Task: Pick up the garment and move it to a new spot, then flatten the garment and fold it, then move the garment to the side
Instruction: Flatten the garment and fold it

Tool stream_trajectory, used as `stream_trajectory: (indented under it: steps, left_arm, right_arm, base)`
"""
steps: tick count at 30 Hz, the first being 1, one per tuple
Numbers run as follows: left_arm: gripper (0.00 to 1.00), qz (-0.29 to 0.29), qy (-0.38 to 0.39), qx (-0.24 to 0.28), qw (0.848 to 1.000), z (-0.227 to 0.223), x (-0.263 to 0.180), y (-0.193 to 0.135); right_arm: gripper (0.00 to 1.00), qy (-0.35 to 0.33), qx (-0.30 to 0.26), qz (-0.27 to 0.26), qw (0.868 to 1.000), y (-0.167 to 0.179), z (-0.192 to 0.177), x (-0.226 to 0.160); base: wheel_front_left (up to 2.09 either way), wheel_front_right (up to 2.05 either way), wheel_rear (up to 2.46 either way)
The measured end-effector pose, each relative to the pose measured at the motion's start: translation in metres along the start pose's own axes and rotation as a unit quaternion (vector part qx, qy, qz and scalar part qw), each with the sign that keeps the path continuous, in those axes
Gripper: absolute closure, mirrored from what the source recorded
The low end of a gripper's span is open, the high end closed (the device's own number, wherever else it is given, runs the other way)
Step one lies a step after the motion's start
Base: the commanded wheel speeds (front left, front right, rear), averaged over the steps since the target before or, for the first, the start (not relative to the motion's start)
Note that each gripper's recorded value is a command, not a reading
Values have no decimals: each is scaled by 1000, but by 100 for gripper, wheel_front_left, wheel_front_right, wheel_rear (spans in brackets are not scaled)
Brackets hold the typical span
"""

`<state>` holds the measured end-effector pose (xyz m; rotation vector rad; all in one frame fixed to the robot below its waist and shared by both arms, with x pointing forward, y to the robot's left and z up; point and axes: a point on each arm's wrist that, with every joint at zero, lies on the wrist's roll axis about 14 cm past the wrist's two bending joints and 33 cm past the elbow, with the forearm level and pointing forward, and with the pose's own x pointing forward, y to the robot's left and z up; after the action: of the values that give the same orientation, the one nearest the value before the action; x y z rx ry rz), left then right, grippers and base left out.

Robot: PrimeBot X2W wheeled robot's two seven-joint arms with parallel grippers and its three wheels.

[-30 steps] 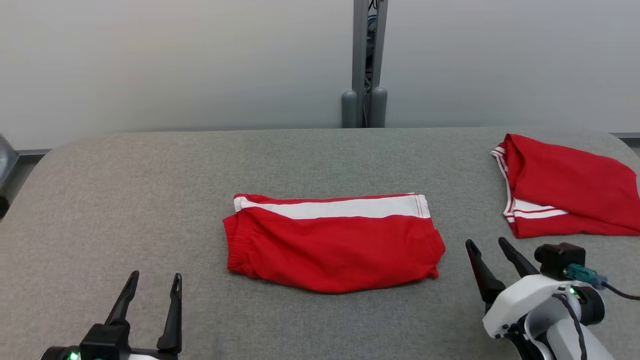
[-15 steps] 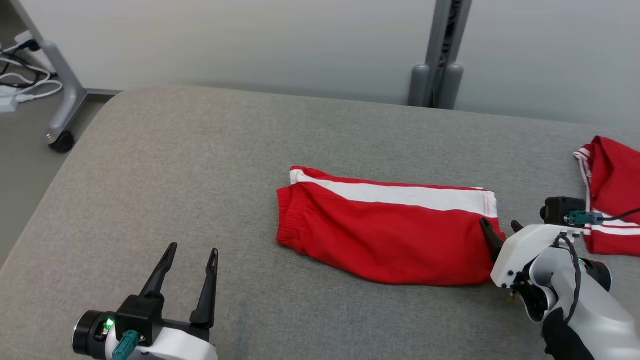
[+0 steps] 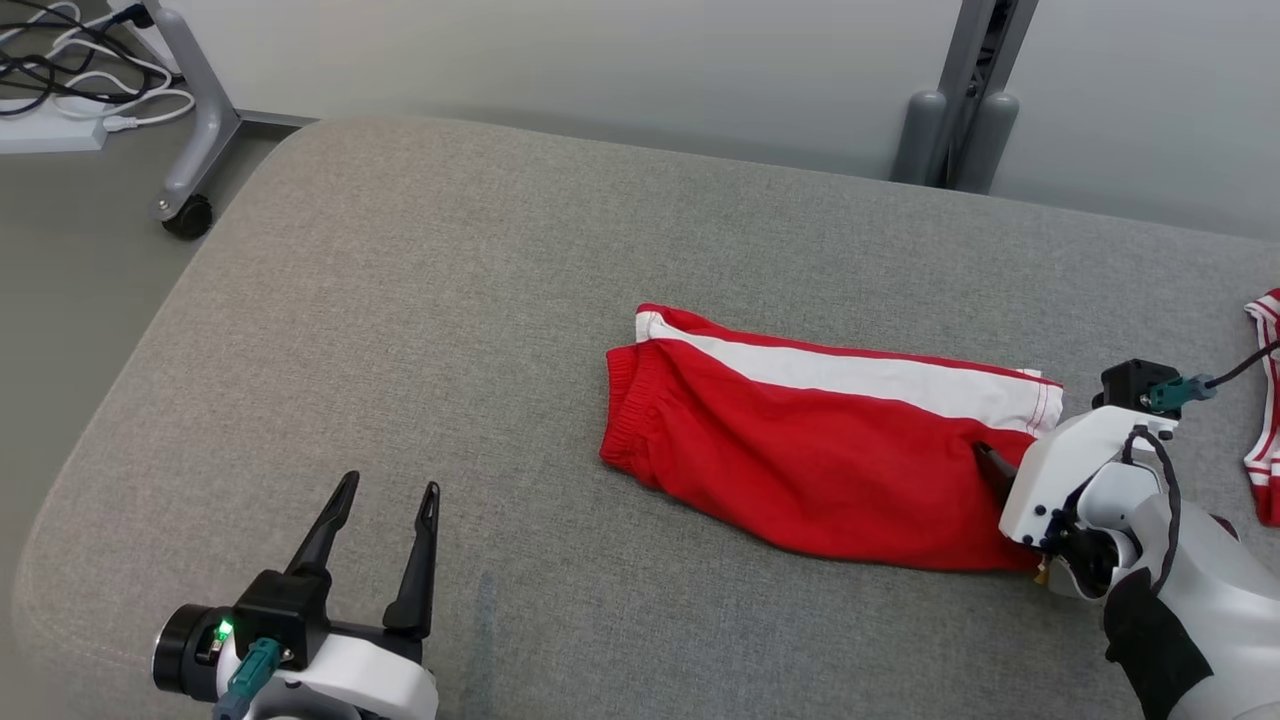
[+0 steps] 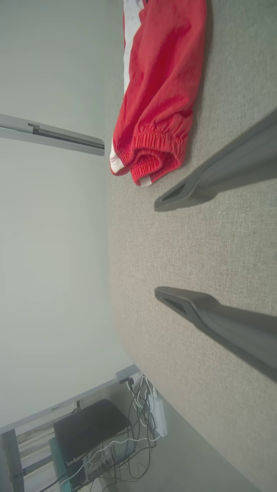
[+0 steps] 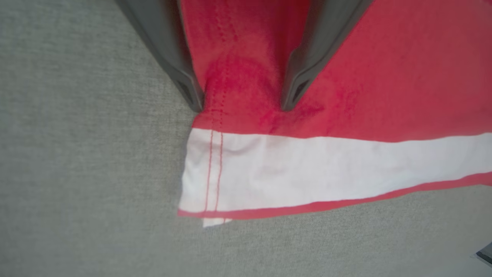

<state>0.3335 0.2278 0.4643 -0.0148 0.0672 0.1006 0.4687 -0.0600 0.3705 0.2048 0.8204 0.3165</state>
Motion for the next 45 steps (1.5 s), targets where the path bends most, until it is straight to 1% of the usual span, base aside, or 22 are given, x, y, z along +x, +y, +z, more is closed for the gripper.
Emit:
stream_trajectory:
  steps: [1,2,3,6,8,13,16,18,21,22,24,28,29,34,38,42,45]
  left_arm:
    - [0,1,0,0,1000,0,0,1]
    - [0,1,-1,0,1000,1,1,1]
    - [0,1,-3,0,1000,2,2,1]
    - [0,-1,-7,0,1000,5,4,0]
    - [0,-3,-9,0,1000,6,5,0]
    - [0,-16,-17,-2,1000,10,7,-8]
    - [0,-23,-20,-4,1000,12,7,-12]
    - [0,-29,-21,-5,999,12,7,-16]
    - [0,-37,-26,-7,999,15,8,-22]
    - [0,-40,-26,-8,999,15,8,-24]
    - [0,-44,-26,-10,999,14,9,-27]
    - [0,-50,-28,-12,998,16,10,-32]
    - [0,-50,-28,-12,998,16,10,-32]
    - [0,-56,-33,-18,998,19,7,-37]
    - [0,-52,-37,-21,998,21,4,-36]
    - [0,-45,-38,-25,998,21,-1,-33]
    - [0,-43,-38,-30,998,21,-3,-34]
  right_arm:
    - [33,2,1,1,1000,1,0,0]
    - [80,0,2,3,1000,3,1,0]
    - [100,-5,1,7,1000,6,2,0]
    - [100,-17,-9,19,1000,16,2,-1]
    - [100,-27,-19,21,999,17,5,-3]
    - [100,-63,-42,-16,997,-21,26,-21]
    - [100,-84,-56,-30,994,-36,39,-33]
    - [100,-94,-60,-34,993,-42,45,-41]
    - [100,-98,-59,-25,993,-42,45,-48]
    - [100,-101,-50,-18,993,-39,47,-50]
    - [100,-104,-36,3,994,-29,51,-54]
    - [100,-108,4,67,992,4,65,-62]
    - [100,-108,4,67,992,4,65,-62]
    - [100,-99,42,143,984,46,74,-73]
    - [100,-85,78,191,975,78,75,-74]
    - [100,-69,104,212,969,102,74,-66]
    - [100,-53,104,212,970,116,68,-55]
  base:
    - [0,0,0]
    - [0,0,0]
    - [0,0,0]
    - [0,0,0]
    - [0,0,0]
    - [0,0,0]
    - [0,0,0]
    - [0,0,0]
    - [0,0,0]
    - [0,0,0]
    - [0,0,0]
    - [0,0,0]
    - [0,0,0]
    - [0,0,0]
    - [0,0,0]
    - [0,0,0]
    - [0,0,0]
